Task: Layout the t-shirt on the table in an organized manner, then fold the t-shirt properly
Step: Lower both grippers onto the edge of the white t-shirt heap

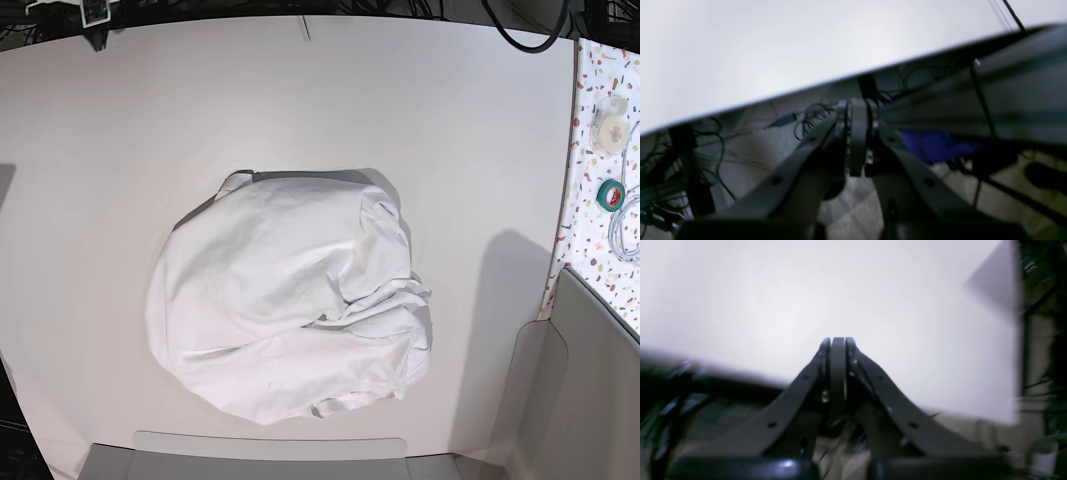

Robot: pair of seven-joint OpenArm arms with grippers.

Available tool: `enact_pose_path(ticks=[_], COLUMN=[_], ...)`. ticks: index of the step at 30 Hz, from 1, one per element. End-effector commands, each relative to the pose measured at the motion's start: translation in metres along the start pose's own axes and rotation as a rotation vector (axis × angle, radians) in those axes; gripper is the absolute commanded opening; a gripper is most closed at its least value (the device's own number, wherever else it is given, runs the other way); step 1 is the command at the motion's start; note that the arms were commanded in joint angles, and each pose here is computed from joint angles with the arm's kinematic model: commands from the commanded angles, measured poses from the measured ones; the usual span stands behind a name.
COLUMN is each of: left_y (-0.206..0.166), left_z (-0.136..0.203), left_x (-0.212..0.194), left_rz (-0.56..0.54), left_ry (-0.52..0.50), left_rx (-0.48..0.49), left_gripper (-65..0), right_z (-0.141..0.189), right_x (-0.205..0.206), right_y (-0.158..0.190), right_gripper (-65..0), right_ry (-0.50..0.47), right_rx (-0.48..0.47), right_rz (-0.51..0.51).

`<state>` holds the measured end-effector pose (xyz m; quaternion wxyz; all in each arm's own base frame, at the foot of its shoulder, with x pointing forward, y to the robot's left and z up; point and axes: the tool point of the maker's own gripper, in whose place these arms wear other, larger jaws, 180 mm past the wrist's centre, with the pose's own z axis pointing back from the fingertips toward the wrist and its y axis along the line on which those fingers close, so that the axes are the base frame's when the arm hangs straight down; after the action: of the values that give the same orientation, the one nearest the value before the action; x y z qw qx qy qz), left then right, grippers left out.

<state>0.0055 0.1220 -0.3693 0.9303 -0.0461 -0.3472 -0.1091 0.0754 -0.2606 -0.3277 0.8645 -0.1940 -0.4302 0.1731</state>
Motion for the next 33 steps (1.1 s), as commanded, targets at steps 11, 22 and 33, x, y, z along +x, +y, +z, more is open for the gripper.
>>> enact_pose_path(ticks=[11,22,33], left_y=[0.025,0.027,0.007], left_z=[-0.063,-0.098,-0.120], left_x=[0.077,0.160,0.200], left_rz=[-0.045,-0.073,-0.080], left_ry=[-0.165,-0.350,-0.371], left_rx=[0.048,0.046,-0.006], left_gripper=[-65.0,-65.0,-64.7], right_z=[-0.063,-0.121,-0.160], right_x=[0.099,0.160,0.203], right_y=[-0.060,-0.075,-0.076], right_gripper=[-65.0,-65.0,-65.0], right_ry=[-0.333,-0.380,-0.429], right_rx=[-0.116,-0.099,-0.098], right_rz=[0.072,0.029,-0.078])
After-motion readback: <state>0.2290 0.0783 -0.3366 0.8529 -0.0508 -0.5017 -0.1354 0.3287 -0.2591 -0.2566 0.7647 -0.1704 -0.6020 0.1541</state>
